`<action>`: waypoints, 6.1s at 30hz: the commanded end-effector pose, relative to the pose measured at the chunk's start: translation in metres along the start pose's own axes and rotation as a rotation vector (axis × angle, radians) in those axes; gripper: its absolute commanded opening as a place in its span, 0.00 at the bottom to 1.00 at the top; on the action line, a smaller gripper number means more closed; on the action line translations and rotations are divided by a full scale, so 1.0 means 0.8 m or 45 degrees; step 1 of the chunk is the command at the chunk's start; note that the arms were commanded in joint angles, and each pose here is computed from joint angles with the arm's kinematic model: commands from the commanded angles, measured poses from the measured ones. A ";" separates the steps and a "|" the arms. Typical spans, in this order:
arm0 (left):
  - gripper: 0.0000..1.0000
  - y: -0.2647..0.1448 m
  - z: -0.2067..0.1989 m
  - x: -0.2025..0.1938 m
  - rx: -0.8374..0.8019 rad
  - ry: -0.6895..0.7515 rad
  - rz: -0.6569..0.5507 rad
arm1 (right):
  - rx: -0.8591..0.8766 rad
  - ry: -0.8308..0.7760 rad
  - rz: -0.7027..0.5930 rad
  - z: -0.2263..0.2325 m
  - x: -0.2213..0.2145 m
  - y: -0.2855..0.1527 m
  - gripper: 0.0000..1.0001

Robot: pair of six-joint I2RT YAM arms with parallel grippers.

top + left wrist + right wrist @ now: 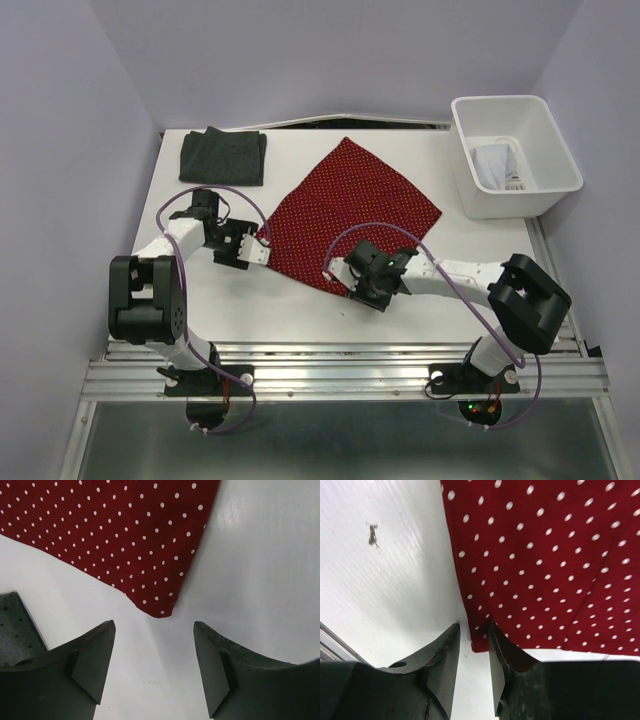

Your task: Fold and stack the skirts

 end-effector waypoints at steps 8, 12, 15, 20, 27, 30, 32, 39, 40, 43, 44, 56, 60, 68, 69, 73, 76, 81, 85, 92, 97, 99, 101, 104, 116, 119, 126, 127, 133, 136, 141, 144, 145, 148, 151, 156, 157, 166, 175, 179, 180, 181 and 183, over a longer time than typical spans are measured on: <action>0.74 0.015 0.009 0.020 0.021 0.171 -0.037 | 0.023 -0.013 -0.025 0.012 -0.008 -0.008 0.38; 0.72 0.025 0.007 0.024 0.006 0.179 -0.040 | 0.021 -0.013 0.003 0.014 -0.015 0.004 0.26; 0.71 0.027 0.001 0.026 -0.020 0.187 -0.041 | 0.000 -0.023 0.014 0.015 -0.016 0.007 0.25; 0.63 0.024 -0.020 0.022 -0.077 0.195 -0.008 | -0.043 -0.011 -0.001 0.014 -0.021 0.002 0.27; 0.62 0.024 -0.053 0.011 -0.130 0.218 0.059 | -0.043 -0.022 0.000 0.017 -0.022 0.004 0.11; 0.62 0.028 -0.050 0.008 -0.091 0.204 0.072 | -0.035 -0.024 -0.002 0.018 -0.021 0.005 0.01; 0.62 0.032 -0.040 0.005 -0.071 0.182 0.078 | -0.032 -0.024 -0.001 0.019 -0.023 0.006 0.01; 0.28 0.045 -0.008 0.004 -0.015 0.113 0.056 | -0.045 -0.033 -0.078 0.015 -0.011 -0.008 0.01; 0.24 0.043 0.000 0.008 0.007 0.106 0.034 | -0.052 -0.036 -0.092 0.013 -0.009 -0.011 0.01; 0.04 0.033 0.007 0.020 0.005 0.034 -0.017 | -0.072 -0.037 -0.152 0.008 0.004 -0.022 0.01; 0.00 0.031 0.005 0.023 -0.007 0.022 -0.027 | -0.075 -0.041 -0.166 0.006 0.006 -0.025 0.01; 0.00 -0.070 -0.033 0.070 0.131 -0.075 -0.084 | 0.262 -0.109 -0.461 0.030 0.062 -0.093 0.01; 0.00 -0.103 -0.047 0.065 0.220 -0.130 -0.036 | 0.406 -0.132 -0.532 0.049 0.061 -0.114 0.01; 0.00 -0.179 -0.043 0.054 0.444 -0.294 0.014 | 0.643 -0.186 -0.647 0.075 0.063 -0.153 0.01; 0.00 -0.183 -0.039 0.055 0.471 -0.308 0.006 | 0.639 -0.180 -0.648 0.075 0.064 -0.154 0.01; 0.00 -0.193 0.003 0.064 0.564 -0.388 -0.116 | 0.605 -0.097 -0.703 0.049 0.066 -0.164 0.01; 0.00 -0.196 0.047 0.065 0.592 -0.455 -0.202 | 0.529 -0.067 -0.685 0.033 0.061 -0.162 0.01; 0.00 -0.207 0.119 0.092 0.680 -0.443 -0.351 | 0.463 0.016 -0.695 0.000 0.056 -0.161 0.01; 0.00 -0.183 0.151 0.113 0.661 -0.411 -0.374 | 0.430 0.096 -0.707 -0.028 0.046 -0.159 0.01; 0.00 -0.161 0.196 0.146 0.701 -0.387 -0.435 | 0.416 0.218 -0.758 -0.068 0.023 -0.154 0.01; 0.00 -0.138 0.226 0.161 0.710 -0.429 -0.457 | 0.438 0.309 -0.773 -0.087 0.009 -0.145 0.01; 0.00 -0.139 0.238 0.170 0.721 -0.428 -0.479 | 0.444 0.339 -0.781 -0.092 0.004 -0.143 0.01; 0.00 -0.131 0.248 0.170 0.724 -0.442 -0.473 | 0.446 0.371 -0.786 -0.097 -0.005 -0.140 0.01; 0.00 -0.121 0.256 0.173 0.722 -0.443 -0.478 | 0.452 0.383 -0.786 -0.098 -0.011 -0.136 0.01; 0.00 -0.099 0.274 0.192 0.733 -0.393 -0.499 | 0.473 0.472 -0.787 -0.108 -0.030 -0.124 0.01; 0.00 -0.093 0.279 0.199 0.731 -0.376 -0.498 | 0.482 0.488 -0.785 -0.108 -0.034 -0.121 0.01; 0.00 -0.077 0.287 0.198 0.720 -0.382 -0.480 | 0.487 0.526 -0.788 -0.110 -0.044 -0.118 0.01; 0.00 -0.071 0.288 0.196 0.715 -0.381 -0.469 | 0.500 0.534 -0.779 -0.107 -0.046 -0.114 0.01; 0.00 -0.052 0.300 0.194 0.714 -0.393 -0.450 | 0.540 0.579 -0.726 -0.103 -0.057 -0.094 0.01; 0.00 -0.034 0.306 0.194 0.701 -0.398 -0.451 | 0.547 0.602 -0.706 -0.104 -0.062 -0.086 0.01; 0.00 -0.014 0.318 0.200 0.715 -0.396 -0.440 | 0.543 0.653 -0.665 -0.112 -0.072 -0.071 0.01; 0.00 0.002 0.324 0.197 0.713 -0.413 -0.431 | 0.555 0.687 -0.656 -0.116 -0.075 -0.063 0.01; 0.00 0.011 0.325 0.193 0.714 -0.425 -0.425 | 0.548 0.698 -0.655 -0.119 -0.077 -0.061 0.01; 0.00 0.025 0.328 0.188 0.712 -0.434 -0.403 | 0.545 0.720 -0.634 -0.124 -0.083 -0.054 0.01; 0.00 0.035 0.328 0.184 0.706 -0.448 -0.395 | 0.534 0.758 -0.630 -0.133 -0.088 -0.050 0.01; 0.00 0.044 0.332 0.175 0.740 -0.473 -0.366 | 0.527 0.784 -0.629 -0.145 -0.089 -0.041 0.01; 0.00 0.043 0.332 0.175 0.745 -0.474 -0.362 | 0.526 0.787 -0.633 -0.147 -0.089 -0.041 0.01; 0.00 0.017 0.330 0.175 0.804 -0.458 -0.363 | 0.543 0.814 -0.657 -0.158 -0.083 -0.031 0.01; 0.00 0.024 0.345 0.173 0.835 -0.465 -0.362 | 0.459 0.876 -0.619 -0.170 -0.087 -0.017 0.01; 0.00 0.045 0.352 0.163 0.833 -0.505 -0.334 | 0.466 0.920 -0.601 -0.175 -0.088 -0.006 0.01; 0.00 0.049 0.353 0.160 0.836 -0.510 -0.325 | 0.472 0.925 -0.596 -0.174 -0.088 -0.004 0.01; 0.00 0.053 0.353 0.157 0.838 -0.517 -0.315 | 0.478 0.934 -0.596 -0.175 -0.088 -0.003 0.01; 0.00 0.065 0.355 0.150 0.841 -0.534 -0.295 | 0.472 0.957 -0.601 -0.178 -0.087 0.000 0.01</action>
Point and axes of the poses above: each gripper's point midway between its finger pads, its own y axis out along the fingers, its own z axis along the line the jaws close on, x = y × z, the point moved 6 cm from there along -y, back along the fingers, and after that the axes turned 11 degrees about -y, right-handed, at the moved point
